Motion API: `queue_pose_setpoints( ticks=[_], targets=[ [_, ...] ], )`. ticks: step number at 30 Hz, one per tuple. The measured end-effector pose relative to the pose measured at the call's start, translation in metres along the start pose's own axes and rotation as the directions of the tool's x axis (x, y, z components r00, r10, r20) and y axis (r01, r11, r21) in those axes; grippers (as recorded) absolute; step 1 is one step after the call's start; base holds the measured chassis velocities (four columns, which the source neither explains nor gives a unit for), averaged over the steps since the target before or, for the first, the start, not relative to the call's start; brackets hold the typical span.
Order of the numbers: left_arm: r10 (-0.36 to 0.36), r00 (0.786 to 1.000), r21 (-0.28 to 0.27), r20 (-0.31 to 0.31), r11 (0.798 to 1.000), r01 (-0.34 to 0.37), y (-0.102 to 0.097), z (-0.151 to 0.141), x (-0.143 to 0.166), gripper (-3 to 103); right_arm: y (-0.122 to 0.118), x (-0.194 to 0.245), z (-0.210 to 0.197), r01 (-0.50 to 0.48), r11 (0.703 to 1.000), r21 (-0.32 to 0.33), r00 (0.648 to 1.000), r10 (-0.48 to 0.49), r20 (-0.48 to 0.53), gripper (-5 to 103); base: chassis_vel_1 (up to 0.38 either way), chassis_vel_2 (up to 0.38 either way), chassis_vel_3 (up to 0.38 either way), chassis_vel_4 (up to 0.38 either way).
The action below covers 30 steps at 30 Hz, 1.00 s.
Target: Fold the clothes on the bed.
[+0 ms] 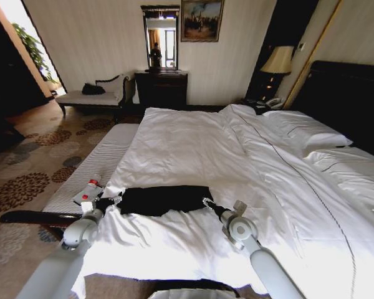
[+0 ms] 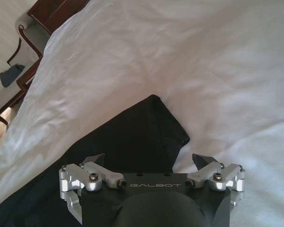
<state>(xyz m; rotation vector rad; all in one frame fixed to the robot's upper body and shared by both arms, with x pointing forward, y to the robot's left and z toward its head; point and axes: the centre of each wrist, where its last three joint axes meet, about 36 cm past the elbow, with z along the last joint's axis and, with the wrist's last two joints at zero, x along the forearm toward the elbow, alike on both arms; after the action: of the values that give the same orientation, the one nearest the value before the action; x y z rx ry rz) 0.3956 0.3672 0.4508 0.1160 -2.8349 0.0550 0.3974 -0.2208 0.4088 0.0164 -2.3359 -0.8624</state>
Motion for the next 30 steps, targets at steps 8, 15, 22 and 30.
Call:
queue_pose_setpoints(
  ticks=[8, 15, 22, 30],
  targets=[
    [-0.016, 0.998, 0.034, 0.06, 0.999, 0.014, 0.007, -0.034, 0.018, 100, 0.0, 0.002, 0.003, 0.01, 1.0, -0.004, 1.0, -0.01, -0.01, 82, 0.0, 0.0, 0.0, 0.0],
    [-0.047, 0.995, 0.04, 0.087, 0.998, 0.043, 0.015, -0.042, 0.024, 100, -0.008, 0.0, 0.005, -0.037, 0.999, 0.004, 0.999, 0.037, -0.016, 54, 0.0, 0.0, 0.0, 0.0],
    [-0.034, 0.985, 0.152, 0.169, 0.988, 0.008, 0.022, -0.065, 0.03, 100, -0.016, -0.002, 0.002, -0.032, 0.999, 0.021, 0.999, 0.032, -0.001, 33, 0.0, 0.0, 0.0, 0.0],
    [0.133, 0.92, 0.332, 0.369, 0.906, -0.264, 0.005, -0.113, 0.069, 100, -0.022, 0.005, -0.016, 0.046, 0.985, 0.167, 0.989, -0.068, 0.129, 1, 0.0, 0.0, 0.0, 0.0]
  ],
)
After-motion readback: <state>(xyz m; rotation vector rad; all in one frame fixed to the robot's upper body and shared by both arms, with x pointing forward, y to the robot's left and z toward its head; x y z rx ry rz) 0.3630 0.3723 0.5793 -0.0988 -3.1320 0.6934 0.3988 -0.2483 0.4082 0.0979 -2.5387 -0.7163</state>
